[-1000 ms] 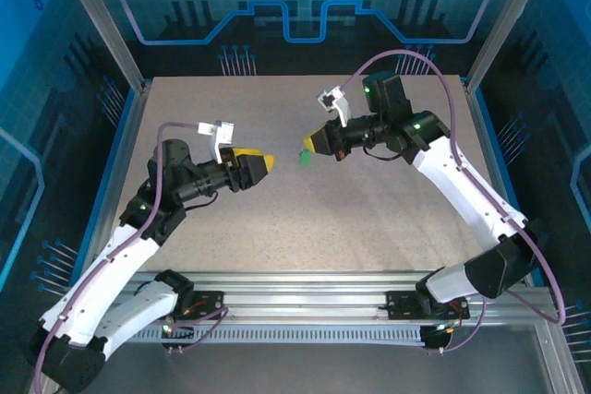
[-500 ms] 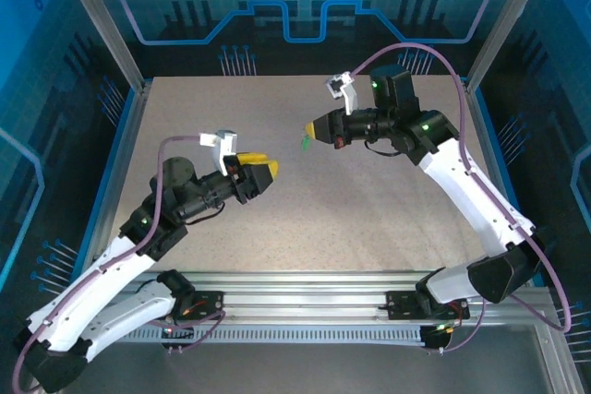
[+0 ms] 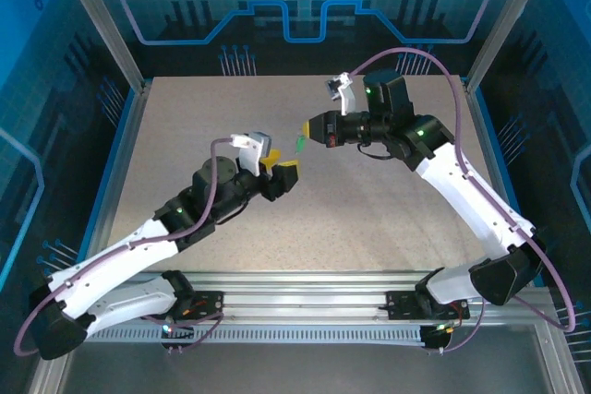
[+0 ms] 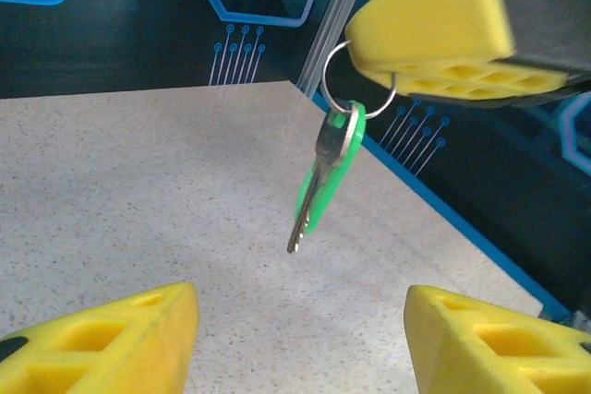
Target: Remove the keys from the keyring
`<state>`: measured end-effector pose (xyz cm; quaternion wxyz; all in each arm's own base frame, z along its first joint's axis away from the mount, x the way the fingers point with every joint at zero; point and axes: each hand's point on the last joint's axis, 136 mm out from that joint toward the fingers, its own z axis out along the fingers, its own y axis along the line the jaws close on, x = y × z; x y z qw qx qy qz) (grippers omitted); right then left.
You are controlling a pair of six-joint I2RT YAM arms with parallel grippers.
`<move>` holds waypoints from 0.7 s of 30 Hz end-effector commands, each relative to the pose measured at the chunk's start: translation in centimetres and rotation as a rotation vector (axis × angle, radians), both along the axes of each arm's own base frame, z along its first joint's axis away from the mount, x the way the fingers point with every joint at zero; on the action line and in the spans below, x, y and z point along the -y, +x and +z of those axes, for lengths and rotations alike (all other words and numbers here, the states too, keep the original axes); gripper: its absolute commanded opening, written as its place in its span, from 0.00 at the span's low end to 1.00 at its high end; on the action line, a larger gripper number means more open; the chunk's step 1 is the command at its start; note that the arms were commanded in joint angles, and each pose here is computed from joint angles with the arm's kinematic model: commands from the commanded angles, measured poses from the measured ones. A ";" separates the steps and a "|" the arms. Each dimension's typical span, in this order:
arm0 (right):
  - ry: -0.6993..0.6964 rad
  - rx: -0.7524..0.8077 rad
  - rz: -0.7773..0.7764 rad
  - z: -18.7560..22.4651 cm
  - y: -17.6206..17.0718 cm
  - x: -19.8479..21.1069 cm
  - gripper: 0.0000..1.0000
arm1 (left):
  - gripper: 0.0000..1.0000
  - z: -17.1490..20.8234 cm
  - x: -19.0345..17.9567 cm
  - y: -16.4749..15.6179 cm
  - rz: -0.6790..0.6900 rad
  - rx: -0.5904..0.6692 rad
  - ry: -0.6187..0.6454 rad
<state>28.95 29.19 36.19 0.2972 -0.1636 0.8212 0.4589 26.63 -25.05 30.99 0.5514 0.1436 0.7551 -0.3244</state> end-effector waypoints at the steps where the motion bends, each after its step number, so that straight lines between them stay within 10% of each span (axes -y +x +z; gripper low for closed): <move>1: 0.043 0.026 0.013 1.8 -1.1 -0.3 0.00 | 0.61 4.4 0.4 0.9 0.023 0.134 -0.028; 15: 0.088 0.022 0.025 2.4 -1.7 -0.5 0.00 | 0.28 5.6 1.3 2.0 0.025 0.193 0.017; 21: 0.109 0.012 0.038 2.6 -1.9 -0.8 0.00 | 0.47 5.8 2.8 0.5 -0.105 0.235 0.023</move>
